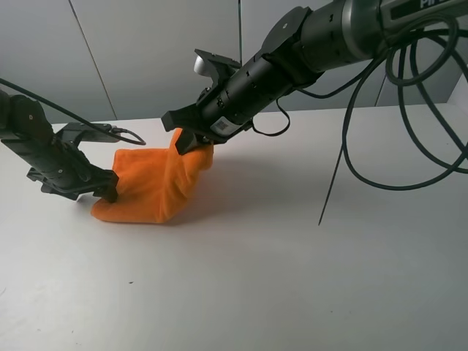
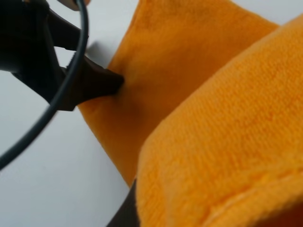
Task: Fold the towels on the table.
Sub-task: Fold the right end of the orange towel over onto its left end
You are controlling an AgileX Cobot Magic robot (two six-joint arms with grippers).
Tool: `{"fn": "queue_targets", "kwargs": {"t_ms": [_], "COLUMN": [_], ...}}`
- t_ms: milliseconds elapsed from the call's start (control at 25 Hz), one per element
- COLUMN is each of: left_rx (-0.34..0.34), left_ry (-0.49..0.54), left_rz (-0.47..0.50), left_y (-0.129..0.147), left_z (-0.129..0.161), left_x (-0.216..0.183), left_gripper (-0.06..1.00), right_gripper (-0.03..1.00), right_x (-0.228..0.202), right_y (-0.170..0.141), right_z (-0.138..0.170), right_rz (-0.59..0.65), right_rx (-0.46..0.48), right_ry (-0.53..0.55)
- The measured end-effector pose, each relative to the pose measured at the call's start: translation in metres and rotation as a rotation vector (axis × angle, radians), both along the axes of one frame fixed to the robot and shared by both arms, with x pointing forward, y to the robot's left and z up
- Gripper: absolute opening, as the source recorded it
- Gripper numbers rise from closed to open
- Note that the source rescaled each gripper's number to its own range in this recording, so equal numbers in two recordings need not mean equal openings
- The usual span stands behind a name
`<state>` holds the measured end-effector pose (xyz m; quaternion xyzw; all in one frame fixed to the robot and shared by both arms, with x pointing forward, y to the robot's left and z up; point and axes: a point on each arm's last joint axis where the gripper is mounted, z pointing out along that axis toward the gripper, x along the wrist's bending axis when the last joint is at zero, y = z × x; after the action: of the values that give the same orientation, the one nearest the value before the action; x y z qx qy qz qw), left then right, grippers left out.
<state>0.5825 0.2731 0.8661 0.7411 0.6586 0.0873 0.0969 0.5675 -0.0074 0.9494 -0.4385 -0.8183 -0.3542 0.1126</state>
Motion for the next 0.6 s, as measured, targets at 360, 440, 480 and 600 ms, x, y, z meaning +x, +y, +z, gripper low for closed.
{"fn": "queue_targets", "kwargs": {"t_ms": [360,440,480,600], "left_rx": [-0.006,-0.006,-0.006,-0.008], "left_ry": [0.001,0.001,0.001,-0.001], "left_rz": [0.008,0.008,0.008,0.01], "left_y": [0.0,0.0,0.0,0.0], "left_z": [-0.001,-0.001,-0.001,-0.001], "left_x": [0.0,0.0,0.0,0.0], "left_gripper": [1.0,1.0,1.0,1.0], "right_gripper": [0.07,0.07,0.07,0.07], "right_x": [0.011,0.013,0.014,0.017], "right_y": [0.016,0.018,0.02,0.025], "right_z": [-0.042,-0.044,-0.044,-0.042], "right_rz": [-0.012,-0.019,-0.02,-0.023], "right_rx": [-0.009,0.001,0.007,0.036], "right_ry": [0.078,0.085,0.081,0.082]}}
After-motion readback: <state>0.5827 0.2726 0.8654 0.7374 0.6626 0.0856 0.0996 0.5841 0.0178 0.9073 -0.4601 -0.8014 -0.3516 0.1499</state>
